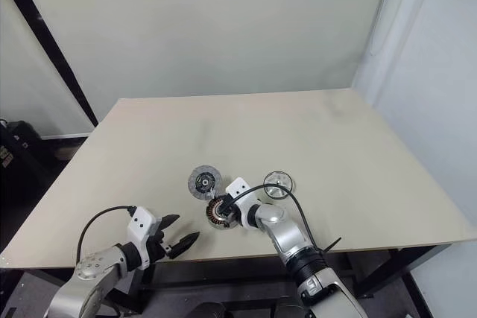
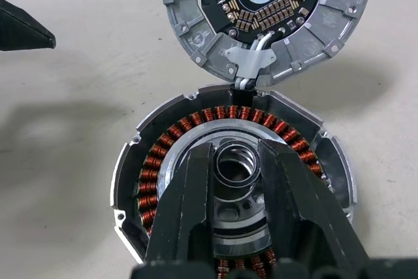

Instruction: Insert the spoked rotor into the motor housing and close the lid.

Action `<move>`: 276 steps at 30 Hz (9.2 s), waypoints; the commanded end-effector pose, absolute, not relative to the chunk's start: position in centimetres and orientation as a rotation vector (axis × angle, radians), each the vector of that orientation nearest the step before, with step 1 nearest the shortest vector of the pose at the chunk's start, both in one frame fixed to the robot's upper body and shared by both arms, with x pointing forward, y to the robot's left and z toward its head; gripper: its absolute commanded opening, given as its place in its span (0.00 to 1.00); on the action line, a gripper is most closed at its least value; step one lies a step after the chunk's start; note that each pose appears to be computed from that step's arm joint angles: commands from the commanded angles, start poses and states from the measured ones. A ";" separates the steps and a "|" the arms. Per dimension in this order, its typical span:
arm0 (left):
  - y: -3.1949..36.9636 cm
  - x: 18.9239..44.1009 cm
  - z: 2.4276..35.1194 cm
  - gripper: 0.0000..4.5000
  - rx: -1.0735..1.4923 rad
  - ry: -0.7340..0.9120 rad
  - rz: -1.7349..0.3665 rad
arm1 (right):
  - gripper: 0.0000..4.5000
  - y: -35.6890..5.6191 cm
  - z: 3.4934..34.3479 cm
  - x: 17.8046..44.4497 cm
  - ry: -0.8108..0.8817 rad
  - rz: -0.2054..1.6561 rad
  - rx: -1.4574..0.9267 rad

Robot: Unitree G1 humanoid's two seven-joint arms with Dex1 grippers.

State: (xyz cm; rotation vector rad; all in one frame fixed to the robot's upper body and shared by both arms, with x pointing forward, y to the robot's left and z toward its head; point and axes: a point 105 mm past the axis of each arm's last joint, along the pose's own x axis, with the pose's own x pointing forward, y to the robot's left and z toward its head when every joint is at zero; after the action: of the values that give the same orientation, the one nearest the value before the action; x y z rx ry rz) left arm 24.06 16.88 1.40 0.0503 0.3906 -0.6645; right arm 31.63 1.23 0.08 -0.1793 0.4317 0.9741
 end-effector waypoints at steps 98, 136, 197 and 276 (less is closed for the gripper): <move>14.6 25.8 3.7 1.00 0.072 0.296 -0.756 | 0.99 -13.6 4.4 36.7 0.431 0.254 0.407; 14.9 25.8 3.5 1.00 0.074 0.297 -0.757 | 0.08 -12.6 2.0 37.3 0.518 0.159 0.864; 15.0 24.4 3.0 1.00 0.050 0.309 -0.761 | 0.08 1.7 2.1 27.9 0.873 0.661 0.755; 14.8 24.5 2.9 1.00 0.057 0.314 -0.765 | 0.09 1.6 4.8 28.3 0.793 0.718 0.843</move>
State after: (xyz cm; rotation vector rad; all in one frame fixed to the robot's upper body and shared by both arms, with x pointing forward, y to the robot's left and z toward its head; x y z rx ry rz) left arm 24.06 15.06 1.61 0.0271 0.3660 -0.7502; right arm 29.05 -1.49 3.17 0.7609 0.8173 0.6277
